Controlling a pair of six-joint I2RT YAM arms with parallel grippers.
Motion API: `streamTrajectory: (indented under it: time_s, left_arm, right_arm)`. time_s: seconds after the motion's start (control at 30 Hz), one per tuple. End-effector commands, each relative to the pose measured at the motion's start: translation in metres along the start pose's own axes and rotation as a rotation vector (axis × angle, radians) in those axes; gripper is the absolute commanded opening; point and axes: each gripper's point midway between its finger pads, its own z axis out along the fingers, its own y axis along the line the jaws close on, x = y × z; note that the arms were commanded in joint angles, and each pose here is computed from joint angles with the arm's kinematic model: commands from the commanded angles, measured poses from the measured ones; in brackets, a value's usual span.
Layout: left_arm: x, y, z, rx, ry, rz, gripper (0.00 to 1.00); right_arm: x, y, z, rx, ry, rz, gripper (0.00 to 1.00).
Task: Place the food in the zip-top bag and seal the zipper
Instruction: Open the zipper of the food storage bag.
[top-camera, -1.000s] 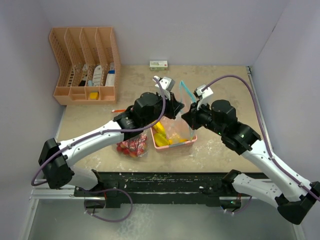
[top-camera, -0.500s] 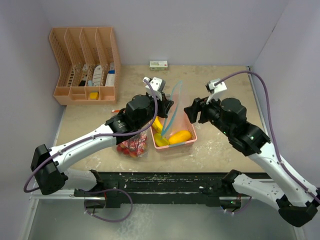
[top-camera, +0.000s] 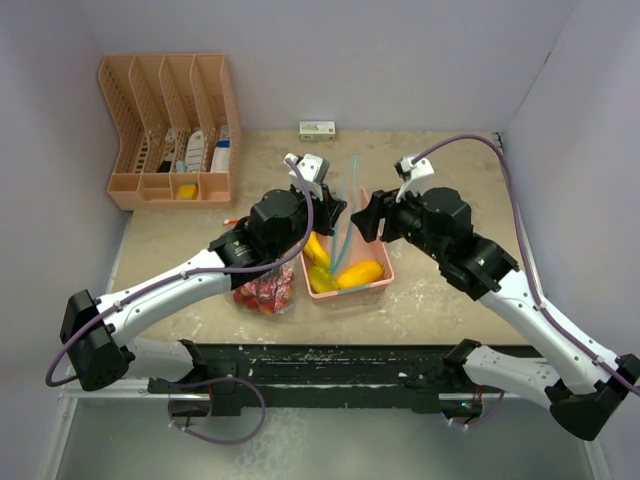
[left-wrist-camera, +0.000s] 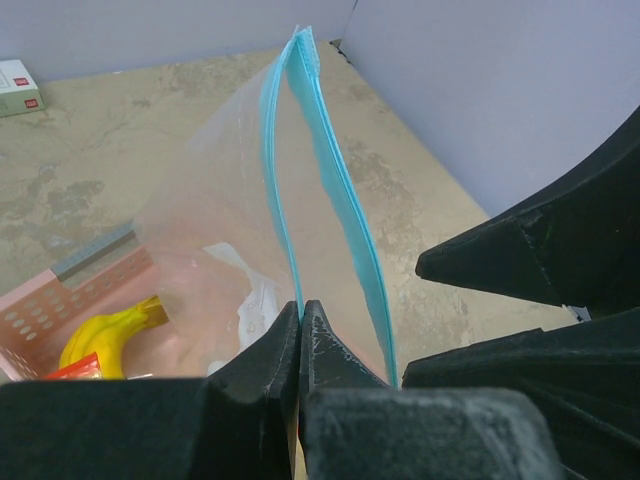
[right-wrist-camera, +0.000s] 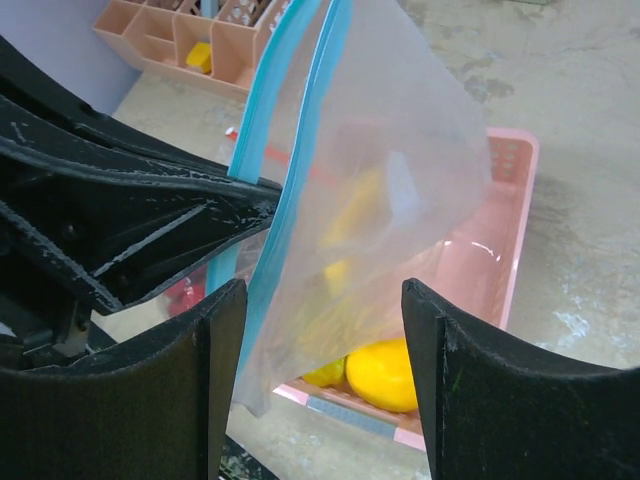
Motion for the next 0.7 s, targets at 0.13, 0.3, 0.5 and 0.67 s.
streamTrajectory:
  time_s: [0.13,0.3,0.5,0.67]
  left_arm:
    - [-0.014,-0.003,0.003,0.017,-0.06,0.008,0.0]
    - [-0.013,-0.005,0.004,0.026,-0.056,0.008,0.0]
    - [-0.016,-0.006,0.002,0.032,-0.061,0.012,0.0]
    - [-0.022,0.0,-0.009,0.005,-0.063,0.038,0.0]
  right_arm:
    - [-0.014,0.013,0.002,-0.057,-0.072,0.073,0.64]
    - [-0.009,0.016,0.018,-0.056,-0.042,0.101,0.61]
    - [-0.003,0.001,0.03,0.04,-0.023,0.115,0.55]
    - [0.011,-0.035,0.027,0.242,0.019,0.113,0.07]
